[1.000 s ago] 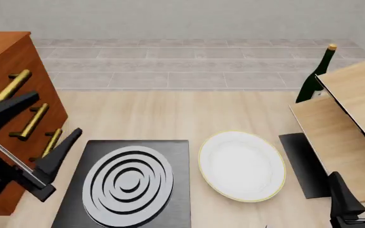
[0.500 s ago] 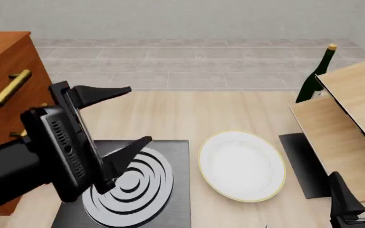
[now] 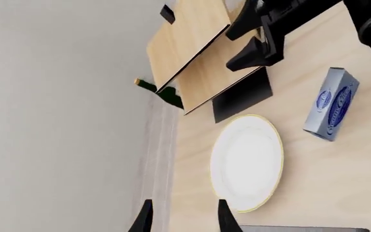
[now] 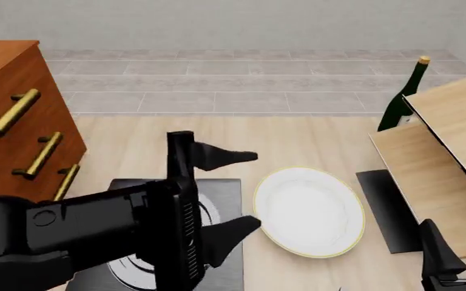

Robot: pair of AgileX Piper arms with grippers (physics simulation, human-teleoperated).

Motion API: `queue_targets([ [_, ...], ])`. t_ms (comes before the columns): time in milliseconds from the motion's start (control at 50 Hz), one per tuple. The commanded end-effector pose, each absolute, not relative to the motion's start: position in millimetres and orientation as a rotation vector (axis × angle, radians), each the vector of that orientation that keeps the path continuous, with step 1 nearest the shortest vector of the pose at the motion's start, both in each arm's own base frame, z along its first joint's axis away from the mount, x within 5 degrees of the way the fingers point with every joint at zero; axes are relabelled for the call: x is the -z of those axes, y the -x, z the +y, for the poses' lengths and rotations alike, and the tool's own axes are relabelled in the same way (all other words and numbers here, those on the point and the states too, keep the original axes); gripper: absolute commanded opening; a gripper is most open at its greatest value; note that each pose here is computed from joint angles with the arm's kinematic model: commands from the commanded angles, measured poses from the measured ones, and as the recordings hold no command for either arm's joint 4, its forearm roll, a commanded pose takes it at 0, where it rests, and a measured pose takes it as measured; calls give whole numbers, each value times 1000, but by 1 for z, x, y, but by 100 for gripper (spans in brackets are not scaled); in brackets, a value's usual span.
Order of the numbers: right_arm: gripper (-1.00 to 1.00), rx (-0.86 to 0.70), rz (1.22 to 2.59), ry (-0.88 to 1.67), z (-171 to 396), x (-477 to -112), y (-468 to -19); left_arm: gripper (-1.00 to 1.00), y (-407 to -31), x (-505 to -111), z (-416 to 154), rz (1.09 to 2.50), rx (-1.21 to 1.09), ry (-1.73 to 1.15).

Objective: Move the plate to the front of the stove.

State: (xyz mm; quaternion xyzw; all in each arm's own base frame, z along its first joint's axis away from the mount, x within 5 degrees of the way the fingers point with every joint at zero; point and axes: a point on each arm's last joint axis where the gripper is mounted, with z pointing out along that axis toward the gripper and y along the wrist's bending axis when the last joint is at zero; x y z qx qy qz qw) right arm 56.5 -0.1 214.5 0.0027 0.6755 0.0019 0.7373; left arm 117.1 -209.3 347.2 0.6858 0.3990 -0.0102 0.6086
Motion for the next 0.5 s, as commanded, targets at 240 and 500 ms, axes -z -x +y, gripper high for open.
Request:
queue_targets([
  [240,100,-4,1484,-6,0,-214,-56,100,-106,-321,-250,809,53,-1711],
  [500,100,-4,1483,-6,0,-214,-56,100,-109,-303,-259,812,52,-1738],
])
